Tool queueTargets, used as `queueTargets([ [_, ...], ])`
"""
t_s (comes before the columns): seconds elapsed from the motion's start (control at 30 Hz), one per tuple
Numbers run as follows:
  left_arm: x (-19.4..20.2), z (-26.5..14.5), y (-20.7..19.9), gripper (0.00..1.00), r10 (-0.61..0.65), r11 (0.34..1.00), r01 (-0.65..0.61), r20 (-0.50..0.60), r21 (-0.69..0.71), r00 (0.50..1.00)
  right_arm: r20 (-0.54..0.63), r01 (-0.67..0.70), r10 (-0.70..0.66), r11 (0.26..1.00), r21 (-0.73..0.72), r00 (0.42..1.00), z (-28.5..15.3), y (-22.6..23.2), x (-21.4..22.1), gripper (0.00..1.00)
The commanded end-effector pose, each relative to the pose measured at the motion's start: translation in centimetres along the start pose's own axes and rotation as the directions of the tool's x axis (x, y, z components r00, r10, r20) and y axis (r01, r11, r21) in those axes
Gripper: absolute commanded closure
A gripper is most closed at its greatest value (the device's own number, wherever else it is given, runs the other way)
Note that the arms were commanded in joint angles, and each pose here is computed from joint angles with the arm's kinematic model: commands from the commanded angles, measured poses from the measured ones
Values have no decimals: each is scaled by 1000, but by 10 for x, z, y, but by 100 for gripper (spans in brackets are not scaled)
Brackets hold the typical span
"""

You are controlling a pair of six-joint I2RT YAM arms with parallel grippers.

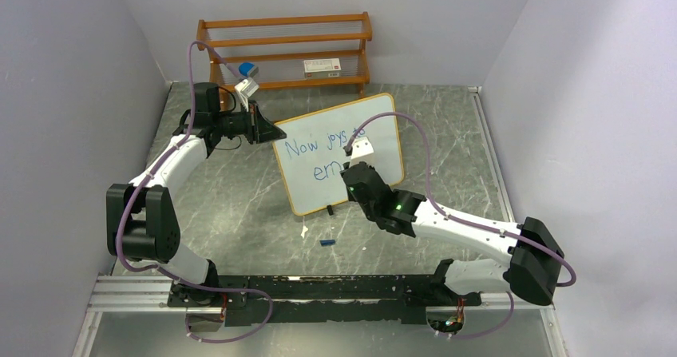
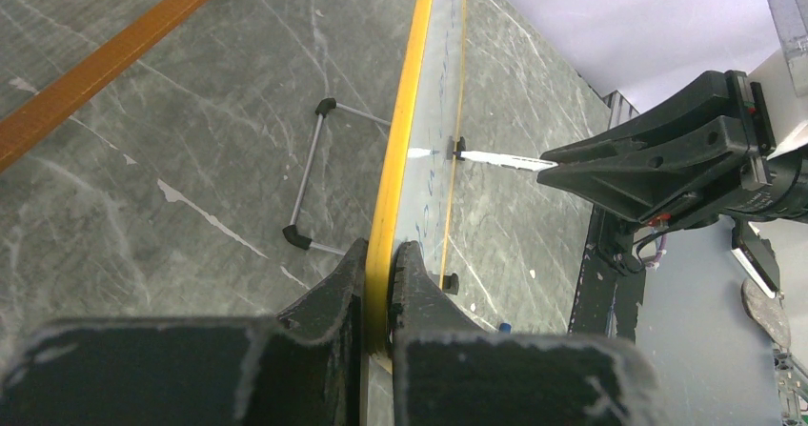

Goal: Write a sentence on the whiteboard

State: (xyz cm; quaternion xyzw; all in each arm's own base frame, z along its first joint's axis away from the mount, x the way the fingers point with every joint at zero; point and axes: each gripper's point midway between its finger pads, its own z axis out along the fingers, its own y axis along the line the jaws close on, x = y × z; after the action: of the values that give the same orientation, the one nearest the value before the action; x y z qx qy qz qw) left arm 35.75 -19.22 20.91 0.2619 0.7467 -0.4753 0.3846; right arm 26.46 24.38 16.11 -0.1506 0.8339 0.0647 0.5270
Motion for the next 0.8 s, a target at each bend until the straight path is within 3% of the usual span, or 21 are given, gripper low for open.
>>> queueTargets([
  [0.0,65,14,40,95,-30,986,3,-160,-168,987,63,-24,23,1000,15,998,2,-1,-24,100],
  [0.77,66,15,41,95,-34,986,6,-164,-168,986,99,-28,26,999,21,995,15,-3,-38,100],
])
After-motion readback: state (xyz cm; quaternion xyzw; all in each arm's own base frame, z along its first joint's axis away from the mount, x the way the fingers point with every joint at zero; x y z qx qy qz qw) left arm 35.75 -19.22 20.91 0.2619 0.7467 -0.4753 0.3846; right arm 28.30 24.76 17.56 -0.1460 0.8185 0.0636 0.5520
